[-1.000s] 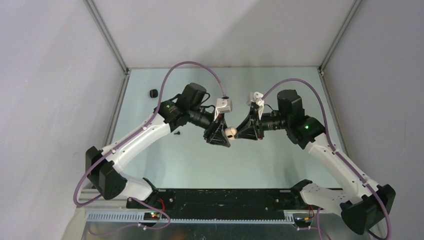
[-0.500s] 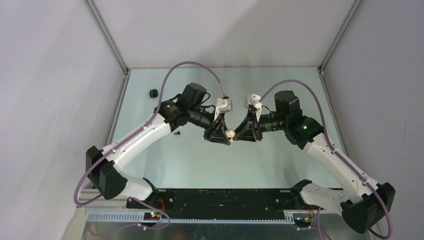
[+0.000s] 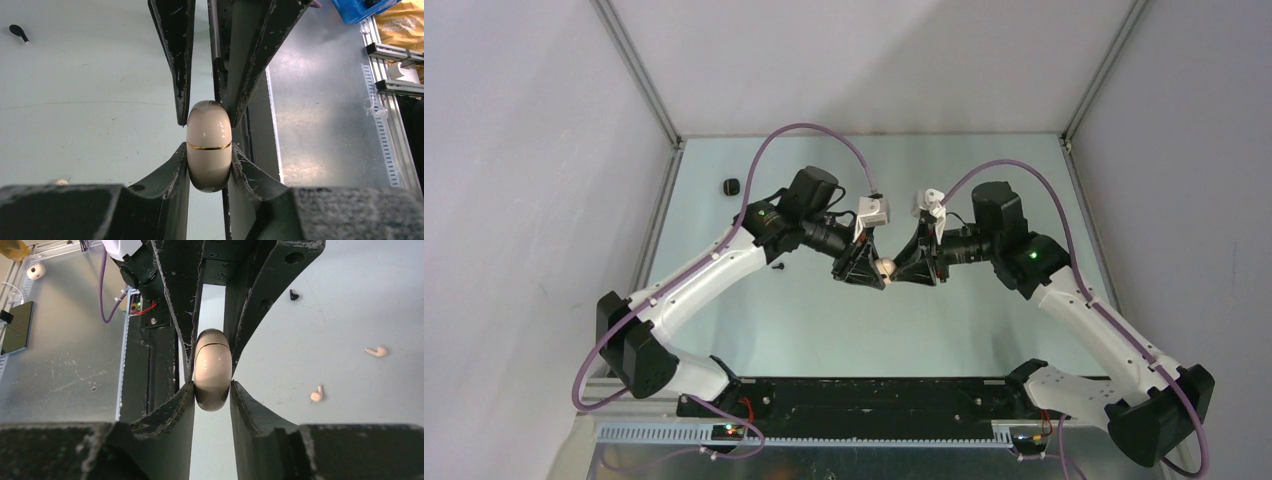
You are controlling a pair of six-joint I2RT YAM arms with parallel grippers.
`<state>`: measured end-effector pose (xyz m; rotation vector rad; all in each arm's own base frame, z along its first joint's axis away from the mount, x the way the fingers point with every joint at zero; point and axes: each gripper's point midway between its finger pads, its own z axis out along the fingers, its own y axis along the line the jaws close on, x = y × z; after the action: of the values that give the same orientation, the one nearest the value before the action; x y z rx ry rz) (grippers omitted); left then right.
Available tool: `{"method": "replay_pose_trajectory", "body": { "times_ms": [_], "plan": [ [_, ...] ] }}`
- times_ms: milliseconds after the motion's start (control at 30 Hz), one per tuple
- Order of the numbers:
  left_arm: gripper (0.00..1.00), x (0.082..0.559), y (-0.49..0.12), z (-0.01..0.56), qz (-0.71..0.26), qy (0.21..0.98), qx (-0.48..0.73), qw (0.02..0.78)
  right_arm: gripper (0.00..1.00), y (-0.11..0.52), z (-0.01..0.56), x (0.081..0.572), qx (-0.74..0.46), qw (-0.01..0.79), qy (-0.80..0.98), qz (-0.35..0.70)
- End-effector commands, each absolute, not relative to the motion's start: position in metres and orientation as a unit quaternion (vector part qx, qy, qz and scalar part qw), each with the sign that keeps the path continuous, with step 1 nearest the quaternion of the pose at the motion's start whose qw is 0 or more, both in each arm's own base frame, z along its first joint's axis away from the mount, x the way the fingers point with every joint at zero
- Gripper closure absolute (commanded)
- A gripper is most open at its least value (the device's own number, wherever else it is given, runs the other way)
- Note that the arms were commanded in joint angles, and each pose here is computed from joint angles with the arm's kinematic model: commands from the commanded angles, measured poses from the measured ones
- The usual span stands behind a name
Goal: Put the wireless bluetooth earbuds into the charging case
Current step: Pass from the right arm to the left, then open the charging case.
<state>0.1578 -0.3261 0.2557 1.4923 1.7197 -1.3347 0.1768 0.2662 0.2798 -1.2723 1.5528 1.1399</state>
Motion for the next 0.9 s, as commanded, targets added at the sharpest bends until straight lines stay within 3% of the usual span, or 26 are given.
{"method": "replay_pose_trajectory", "body": {
  "times_ms": [0,567,867],
  "plan": [
    [1.00,0.149,-0.331,0.277,-0.504,0.593,0.569,0.265,0.61,0.263,0.285,0.187,-0.509,0.436,0.609,0.424],
    [1.00,0.144,-0.327,0.276,-0.505,0.583,0.577,0.267,0.41,0.242,0.309,0.193,-0.499,0.492,0.598,0.390],
    [1.00,0.142,-0.324,0.280,-0.503,0.580,0.579,0.276,0.38,0.239,0.322,0.199,-0.491,0.518,0.596,0.369]
  ]
}}
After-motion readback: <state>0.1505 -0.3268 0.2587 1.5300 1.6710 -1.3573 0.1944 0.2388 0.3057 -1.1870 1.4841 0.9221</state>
